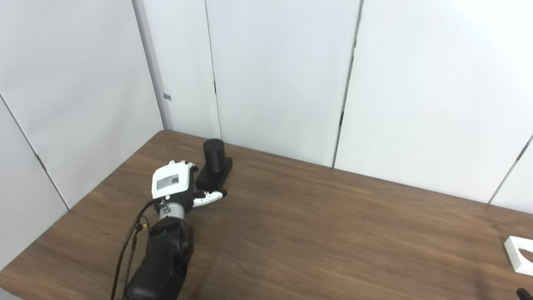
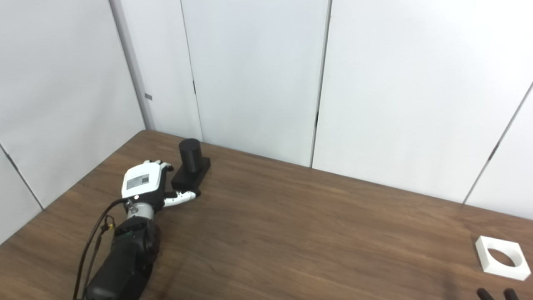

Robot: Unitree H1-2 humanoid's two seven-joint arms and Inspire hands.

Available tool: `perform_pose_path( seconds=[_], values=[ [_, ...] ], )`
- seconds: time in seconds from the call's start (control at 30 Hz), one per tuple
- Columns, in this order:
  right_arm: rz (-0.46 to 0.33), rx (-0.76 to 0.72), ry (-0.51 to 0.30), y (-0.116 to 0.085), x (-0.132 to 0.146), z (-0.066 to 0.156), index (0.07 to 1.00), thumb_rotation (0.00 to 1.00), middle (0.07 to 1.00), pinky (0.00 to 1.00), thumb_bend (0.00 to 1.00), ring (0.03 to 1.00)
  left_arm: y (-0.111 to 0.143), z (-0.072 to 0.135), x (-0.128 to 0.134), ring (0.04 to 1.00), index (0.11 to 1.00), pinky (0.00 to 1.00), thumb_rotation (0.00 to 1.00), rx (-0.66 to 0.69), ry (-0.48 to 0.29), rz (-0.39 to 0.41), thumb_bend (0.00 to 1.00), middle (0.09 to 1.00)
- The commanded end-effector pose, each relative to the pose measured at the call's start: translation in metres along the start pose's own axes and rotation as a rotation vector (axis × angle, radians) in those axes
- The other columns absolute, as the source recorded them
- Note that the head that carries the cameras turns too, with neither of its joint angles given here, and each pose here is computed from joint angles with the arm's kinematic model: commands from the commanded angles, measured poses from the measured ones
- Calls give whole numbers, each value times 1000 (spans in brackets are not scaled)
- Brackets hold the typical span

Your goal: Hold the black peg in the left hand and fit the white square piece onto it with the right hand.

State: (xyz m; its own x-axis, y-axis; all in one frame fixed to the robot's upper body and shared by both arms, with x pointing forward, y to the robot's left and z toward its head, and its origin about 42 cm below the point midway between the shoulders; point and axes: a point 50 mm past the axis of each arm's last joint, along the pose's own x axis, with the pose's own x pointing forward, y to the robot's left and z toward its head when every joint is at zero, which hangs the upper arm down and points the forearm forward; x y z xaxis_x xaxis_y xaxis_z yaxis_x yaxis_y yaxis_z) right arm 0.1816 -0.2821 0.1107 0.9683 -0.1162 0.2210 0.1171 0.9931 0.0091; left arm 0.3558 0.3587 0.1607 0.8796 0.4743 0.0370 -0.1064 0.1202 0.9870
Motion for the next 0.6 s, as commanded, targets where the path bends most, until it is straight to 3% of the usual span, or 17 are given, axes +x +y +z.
perform_pose_path(
  seconds=[0.0,0.27,0.57],
  values=[
    [-32,-3,90,0,-17,-24,1000,1000,905,1000,737,965,22,5,18,949,802,924,766,26,2,64,925,914],
    [-25,5,83,1,-18,-24,1000,1000,897,1000,723,957,19,6,29,942,790,909,858,81,16,16,975,908],
    [-21,-3,77,0,-18,-24,1000,1000,890,1000,747,950,15,10,36,931,792,889,872,131,32,12,968,906]
  ],
)
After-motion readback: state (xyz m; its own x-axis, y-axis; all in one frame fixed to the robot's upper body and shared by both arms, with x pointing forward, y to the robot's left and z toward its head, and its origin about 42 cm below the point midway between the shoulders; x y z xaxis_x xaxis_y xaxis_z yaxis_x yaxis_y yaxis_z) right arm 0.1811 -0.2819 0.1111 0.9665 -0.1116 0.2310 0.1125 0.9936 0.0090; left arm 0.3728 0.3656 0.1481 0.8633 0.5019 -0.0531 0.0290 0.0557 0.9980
